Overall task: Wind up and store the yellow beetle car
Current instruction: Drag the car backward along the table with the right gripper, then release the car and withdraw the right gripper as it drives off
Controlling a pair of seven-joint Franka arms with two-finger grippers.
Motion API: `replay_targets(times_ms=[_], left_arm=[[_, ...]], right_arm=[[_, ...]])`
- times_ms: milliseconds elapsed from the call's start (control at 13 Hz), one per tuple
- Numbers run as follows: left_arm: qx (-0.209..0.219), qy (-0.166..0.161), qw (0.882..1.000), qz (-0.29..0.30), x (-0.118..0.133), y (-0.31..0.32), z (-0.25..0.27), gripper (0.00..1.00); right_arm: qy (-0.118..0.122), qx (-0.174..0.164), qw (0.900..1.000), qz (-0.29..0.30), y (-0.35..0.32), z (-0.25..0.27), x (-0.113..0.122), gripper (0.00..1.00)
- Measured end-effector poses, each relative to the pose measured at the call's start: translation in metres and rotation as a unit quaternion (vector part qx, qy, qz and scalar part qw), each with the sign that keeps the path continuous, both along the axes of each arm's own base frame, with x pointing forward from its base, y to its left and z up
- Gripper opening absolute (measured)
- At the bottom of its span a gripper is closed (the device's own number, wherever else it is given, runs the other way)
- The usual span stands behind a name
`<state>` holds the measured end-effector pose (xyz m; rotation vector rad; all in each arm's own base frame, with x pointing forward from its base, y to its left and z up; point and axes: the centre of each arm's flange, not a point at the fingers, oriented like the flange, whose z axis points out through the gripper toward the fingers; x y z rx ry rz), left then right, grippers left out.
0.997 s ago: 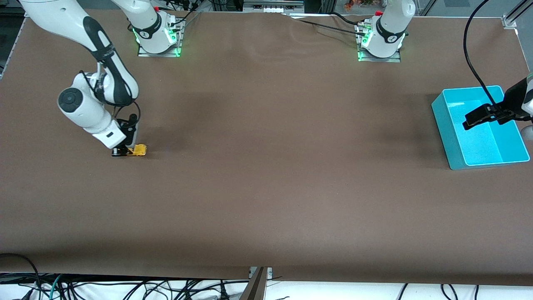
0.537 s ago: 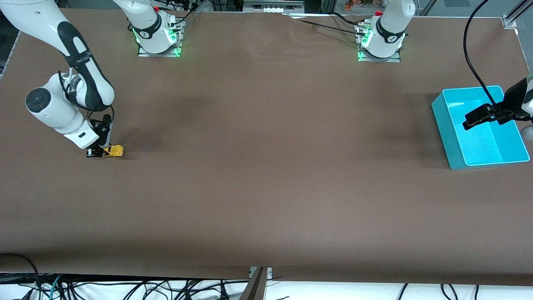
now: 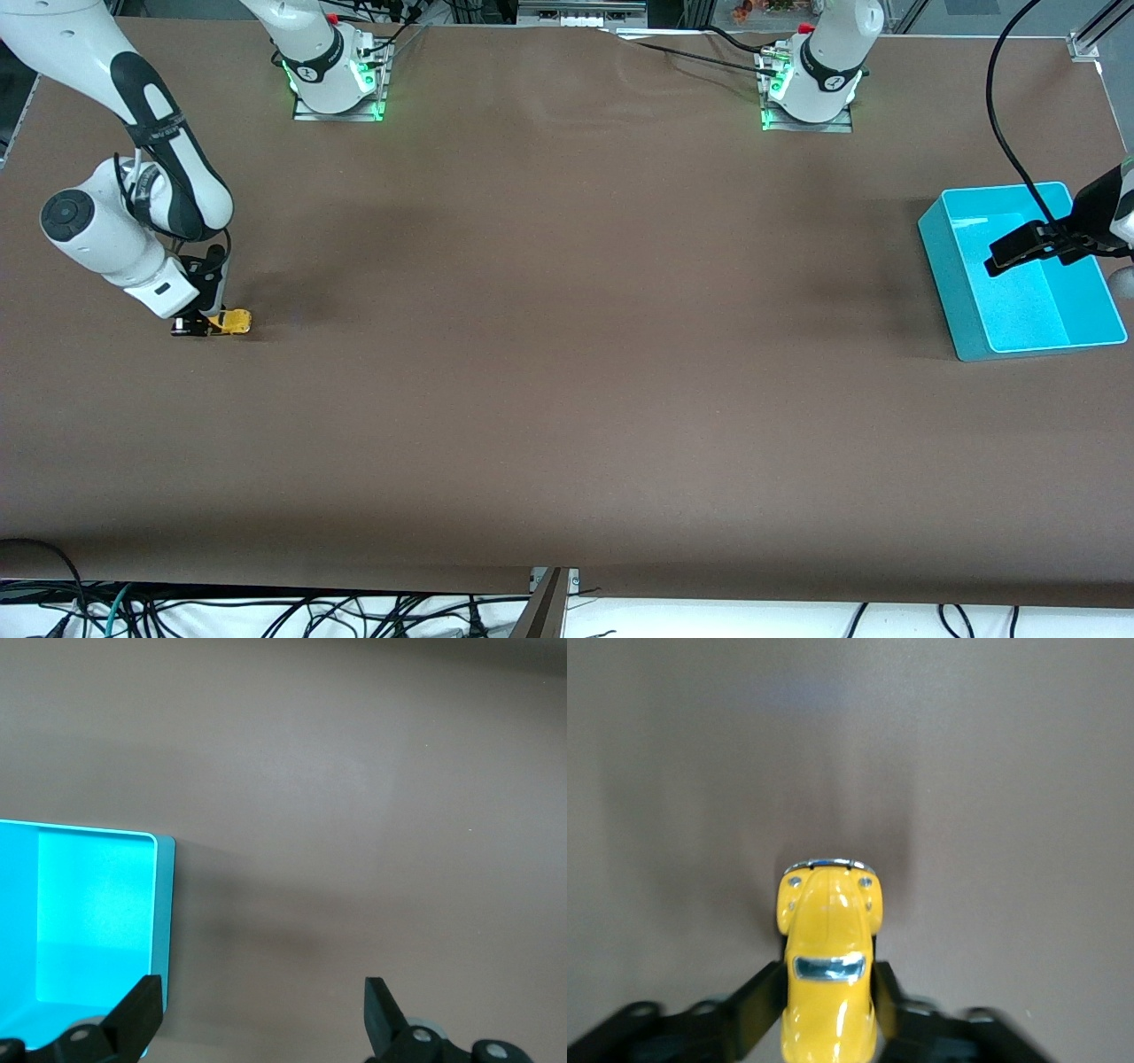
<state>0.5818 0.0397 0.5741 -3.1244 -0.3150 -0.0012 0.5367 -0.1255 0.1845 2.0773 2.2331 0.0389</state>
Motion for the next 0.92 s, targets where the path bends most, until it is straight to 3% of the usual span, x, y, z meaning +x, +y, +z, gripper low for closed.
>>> replay_targets(times_ms=[153, 307, 537, 920], left_arm=[[0.000, 0.000, 1.000, 0.000, 0.000, 0.000, 0.000, 1.00], [0.000, 0.000, 1.000, 0.000, 0.000, 0.000, 0.000, 1.00], [0.000, 0.000, 1.000, 0.000, 0.000, 0.000, 0.000, 1.00], [0.000, 0.000, 1.000, 0.000, 0.000, 0.000, 0.000, 1.00]], right_arm=[[0.011, 0.006, 1.000, 0.009, 0.009, -0.012, 0.009, 0.77], [0.041, 0.019, 0.999, 0.013, 0.018, 0.016, 0.039, 0.97], [0.060, 0.030, 0.998, 0.012, 0.016, 0.098, 0.087, 1.00], [0.056, 0.037, 0.998, -0.009, 0.013, 0.133, 0.101, 1.00]])
